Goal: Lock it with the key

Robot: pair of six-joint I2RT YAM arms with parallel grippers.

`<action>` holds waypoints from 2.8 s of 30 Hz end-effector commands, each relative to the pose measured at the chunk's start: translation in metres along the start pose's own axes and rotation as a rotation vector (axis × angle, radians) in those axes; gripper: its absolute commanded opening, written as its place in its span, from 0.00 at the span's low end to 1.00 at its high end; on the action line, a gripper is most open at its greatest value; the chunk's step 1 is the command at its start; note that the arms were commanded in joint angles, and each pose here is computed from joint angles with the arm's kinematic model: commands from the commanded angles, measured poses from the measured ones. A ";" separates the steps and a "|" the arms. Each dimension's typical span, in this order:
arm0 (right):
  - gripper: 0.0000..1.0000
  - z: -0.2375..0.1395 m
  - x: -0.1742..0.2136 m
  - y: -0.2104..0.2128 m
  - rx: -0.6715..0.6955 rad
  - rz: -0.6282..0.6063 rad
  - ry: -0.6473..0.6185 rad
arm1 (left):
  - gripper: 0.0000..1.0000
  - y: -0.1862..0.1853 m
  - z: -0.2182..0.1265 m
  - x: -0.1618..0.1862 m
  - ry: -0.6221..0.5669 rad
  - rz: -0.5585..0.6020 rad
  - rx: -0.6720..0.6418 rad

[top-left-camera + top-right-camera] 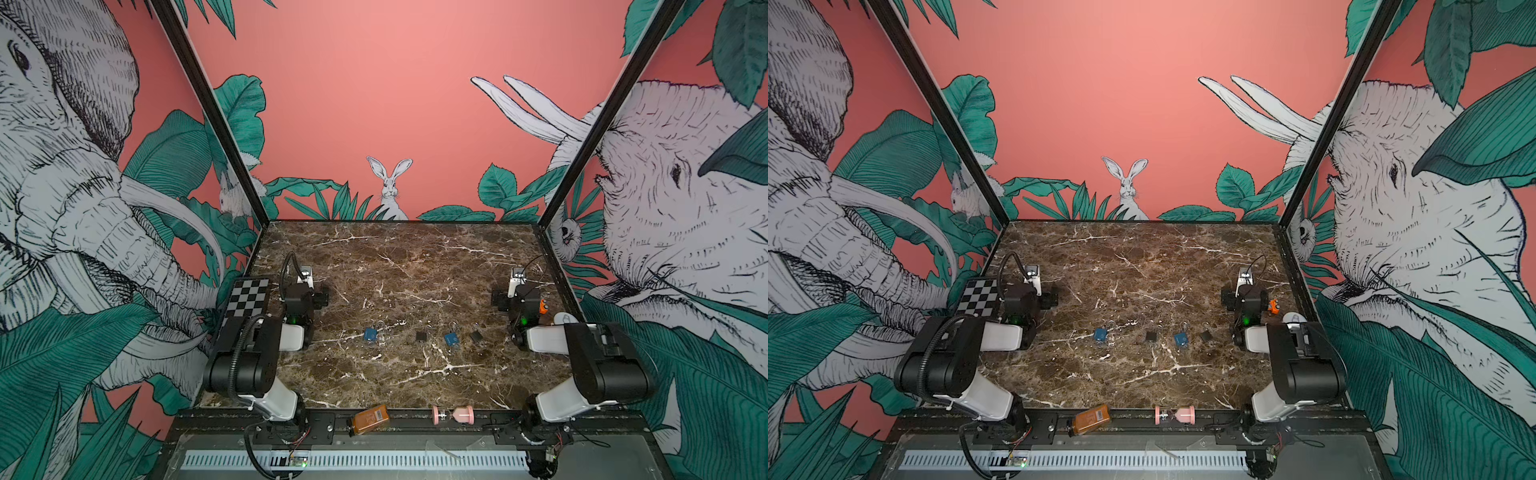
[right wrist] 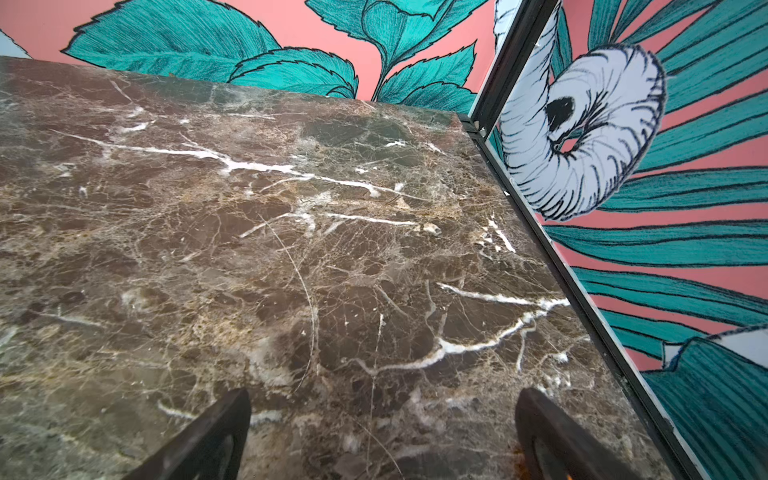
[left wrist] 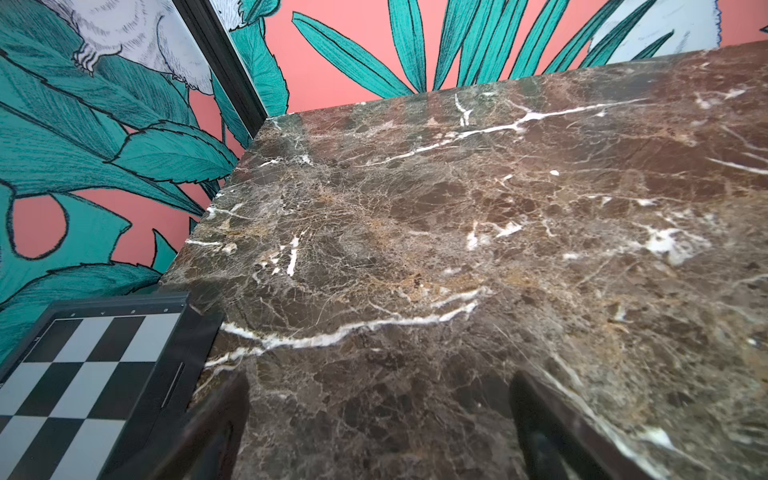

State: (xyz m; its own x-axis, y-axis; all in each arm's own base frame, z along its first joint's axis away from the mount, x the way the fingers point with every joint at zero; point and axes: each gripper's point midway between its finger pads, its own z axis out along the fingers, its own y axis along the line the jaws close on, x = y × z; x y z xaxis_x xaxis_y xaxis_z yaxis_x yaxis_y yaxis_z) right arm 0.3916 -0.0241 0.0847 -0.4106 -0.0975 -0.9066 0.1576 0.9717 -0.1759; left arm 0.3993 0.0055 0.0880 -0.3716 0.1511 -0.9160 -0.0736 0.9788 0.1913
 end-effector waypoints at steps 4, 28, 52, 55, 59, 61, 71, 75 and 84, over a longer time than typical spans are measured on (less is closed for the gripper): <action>0.98 -0.003 -0.009 -0.002 0.008 0.023 -0.039 | 0.98 0.002 -0.004 -0.008 -0.028 -0.015 -0.003; 0.98 -0.003 -0.010 -0.002 0.006 0.023 -0.039 | 0.98 0.002 -0.003 -0.008 -0.029 -0.015 -0.002; 0.98 -0.080 -0.046 0.044 -0.130 0.069 0.375 | 0.98 0.007 -0.083 -0.089 0.203 -0.417 0.039; 0.98 -0.107 -0.025 0.053 -0.170 0.045 0.476 | 0.98 -0.041 -0.090 -0.088 0.280 -0.406 0.243; 0.98 -0.138 -0.007 0.066 -0.224 0.075 0.527 | 0.98 -0.089 -0.103 -0.088 0.347 -0.337 0.406; 0.96 -0.147 0.002 0.071 -0.231 0.099 0.530 | 0.98 -0.107 -0.108 -0.087 0.384 -0.307 0.452; 0.87 -0.151 0.031 0.079 -0.268 0.092 0.488 | 0.94 -0.181 -0.127 -0.087 0.491 -0.164 0.680; 0.88 -0.158 0.034 0.081 -0.293 0.043 0.559 | 0.94 -0.197 -0.137 -0.092 0.461 -0.187 0.755; 0.77 -0.168 0.061 0.104 -0.381 0.097 0.723 | 0.92 -0.226 -0.145 -0.096 0.456 -0.173 0.817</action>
State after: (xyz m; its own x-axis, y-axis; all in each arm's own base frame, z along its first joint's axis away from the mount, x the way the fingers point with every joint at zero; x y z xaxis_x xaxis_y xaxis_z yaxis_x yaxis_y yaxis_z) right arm 0.2418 0.0967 0.0829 -0.8824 0.0138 -0.4703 -0.0349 0.9949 0.0946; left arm 0.3164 -0.2385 0.1781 -0.7590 0.1022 -0.6431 0.4272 0.8235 -0.3733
